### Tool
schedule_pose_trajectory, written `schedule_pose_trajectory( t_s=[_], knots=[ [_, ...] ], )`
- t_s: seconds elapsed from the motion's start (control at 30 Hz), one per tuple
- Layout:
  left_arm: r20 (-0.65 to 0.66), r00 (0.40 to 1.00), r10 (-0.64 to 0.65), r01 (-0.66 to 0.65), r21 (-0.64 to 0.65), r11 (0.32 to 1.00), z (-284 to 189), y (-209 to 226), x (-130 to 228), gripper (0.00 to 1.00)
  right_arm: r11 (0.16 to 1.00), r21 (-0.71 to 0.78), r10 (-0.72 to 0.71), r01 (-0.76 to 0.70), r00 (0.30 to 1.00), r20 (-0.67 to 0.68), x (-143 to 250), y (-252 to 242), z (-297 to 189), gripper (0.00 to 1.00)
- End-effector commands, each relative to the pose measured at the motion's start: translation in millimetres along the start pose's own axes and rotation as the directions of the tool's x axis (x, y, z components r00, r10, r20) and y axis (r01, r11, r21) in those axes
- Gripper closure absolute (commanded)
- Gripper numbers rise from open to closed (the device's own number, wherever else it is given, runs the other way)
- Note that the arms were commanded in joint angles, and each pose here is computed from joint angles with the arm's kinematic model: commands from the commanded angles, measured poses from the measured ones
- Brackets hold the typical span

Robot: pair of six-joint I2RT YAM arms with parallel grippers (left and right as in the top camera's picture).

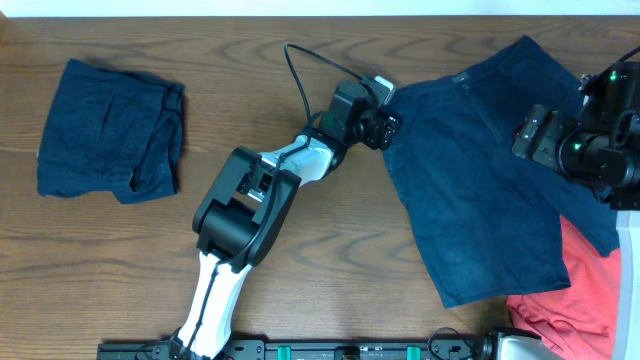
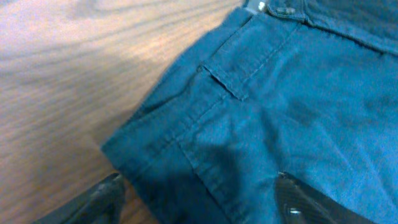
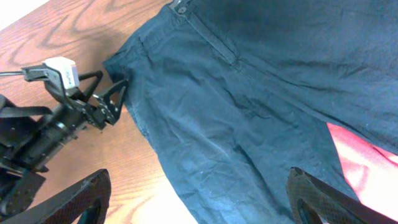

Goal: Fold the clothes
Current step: 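Drag the navy shorts leftward with the right gripper toward table center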

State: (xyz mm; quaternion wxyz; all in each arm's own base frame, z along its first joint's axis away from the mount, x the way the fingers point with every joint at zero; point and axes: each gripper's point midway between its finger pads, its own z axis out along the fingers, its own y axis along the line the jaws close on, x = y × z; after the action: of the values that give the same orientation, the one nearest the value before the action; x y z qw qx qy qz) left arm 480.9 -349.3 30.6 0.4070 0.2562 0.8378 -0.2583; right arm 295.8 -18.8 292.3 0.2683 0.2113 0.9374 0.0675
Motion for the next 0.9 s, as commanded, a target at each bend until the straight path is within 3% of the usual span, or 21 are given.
schedule_pose_trajectory(
  t_s=[0.0,0.23,0.47,0.53,0.73,0.87],
  knots=[
    [0.007,0.997,-0.072,0.072,-0.005,0.997,7.0,1.6,4.5,0.31,1.0,0.02,0.008,-0.009,1.0,0.008,-1.8,-5.7,-1.2,0.12],
    [-0.026,0.99,-0.136,0.136,-0.015,0.991,12.8,5.1,20.3,0.37,1.0,0.023,0.009,-0.009,1.0,0.0,0.2,-6.4,-1.2,0.14],
    [-0.059,0.98,-0.189,0.188,-0.026,0.982,12.6,6.3,29.3,0.7,1.0,0.026,0.01,-0.01,1.0,-0.009,2.3,-7.2,-1.4,0.16],
    [-0.112,0.973,-0.204,0.2,-0.044,0.979,11.4,7.5,43.2,0.74,1.0,0.026,0.01,-0.01,1.0,-0.01,2.7,-7.3,-1.3,0.17],
    [-0.238,0.932,-0.273,0.225,-0.211,0.951,-5.1,42.7,81.0,0.94,1.0,0.029,0.01,-0.01,1.0,-0.017,4.3,-8.0,-1.4,0.18],
    [-0.287,0.883,-0.37,0.264,-0.348,0.9,-42.3,89.1,90.4,0.94,0.999,0.032,-0.006,0.007,1.0,-0.015,4.0,-8.5,-1.5,0.18]
  ],
)
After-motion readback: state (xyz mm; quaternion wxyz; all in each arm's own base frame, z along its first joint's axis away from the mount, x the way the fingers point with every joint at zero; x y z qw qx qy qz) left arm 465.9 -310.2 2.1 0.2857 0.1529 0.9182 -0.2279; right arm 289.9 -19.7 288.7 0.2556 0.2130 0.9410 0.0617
